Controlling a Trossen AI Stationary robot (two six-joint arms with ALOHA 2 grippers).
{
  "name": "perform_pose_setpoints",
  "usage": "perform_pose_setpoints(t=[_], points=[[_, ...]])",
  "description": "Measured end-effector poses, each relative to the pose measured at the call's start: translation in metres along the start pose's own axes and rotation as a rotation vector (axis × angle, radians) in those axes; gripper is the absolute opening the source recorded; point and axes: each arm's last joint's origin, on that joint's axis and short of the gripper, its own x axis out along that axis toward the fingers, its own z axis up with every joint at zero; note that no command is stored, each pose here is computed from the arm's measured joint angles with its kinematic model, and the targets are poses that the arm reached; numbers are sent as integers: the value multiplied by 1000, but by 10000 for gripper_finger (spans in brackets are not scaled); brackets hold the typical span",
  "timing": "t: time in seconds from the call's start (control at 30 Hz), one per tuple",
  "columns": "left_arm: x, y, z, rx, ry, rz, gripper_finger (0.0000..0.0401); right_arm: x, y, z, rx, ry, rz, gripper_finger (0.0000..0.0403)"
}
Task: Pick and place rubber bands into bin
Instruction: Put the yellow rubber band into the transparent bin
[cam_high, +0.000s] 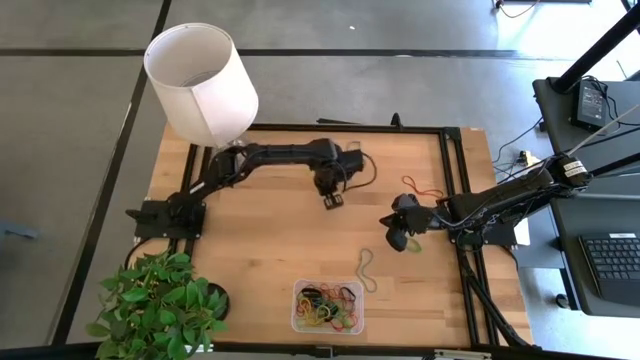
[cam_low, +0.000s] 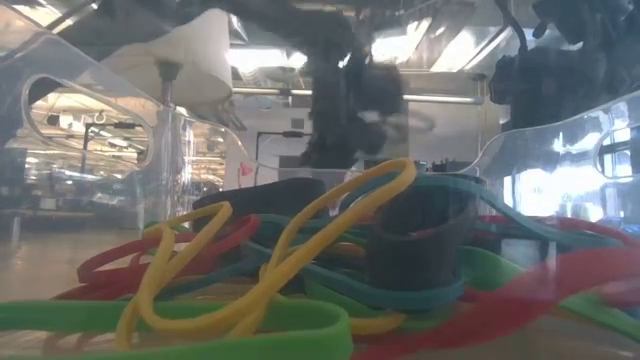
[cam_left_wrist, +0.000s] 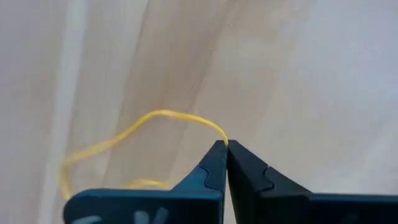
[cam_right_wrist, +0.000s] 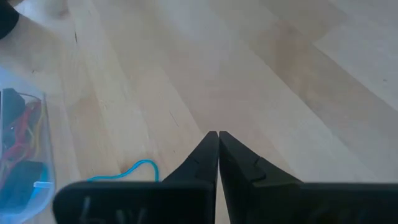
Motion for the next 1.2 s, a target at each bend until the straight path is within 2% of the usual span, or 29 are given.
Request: perform_pose_setpoints(t=[0.17,0.27,0.4,0.53,0.87,1.0,1.2], points=[[-38,-49,6,158,-138,-19,2,0,0,-1,30,7,-1,17],[-60,-84,3,236,-223,0,2,-1,2,-2,6,43,46,17],[-85,-126,-7,247,-356,-7,2,-3,7,-7,-56,112,129,17],[-101,-167,-29,281,-391,-79,2,-5,11,-13,-128,170,185,17],[-117,-259,-90,379,-460,-191,2,-8,16,-20,-193,204,221,17],[-118,-285,-114,397,-453,-226,2,-9,16,-21,-193,204,221,17],[-120,-310,-138,422,-455,-286,3,-9,16,-20,-185,204,221,17]])
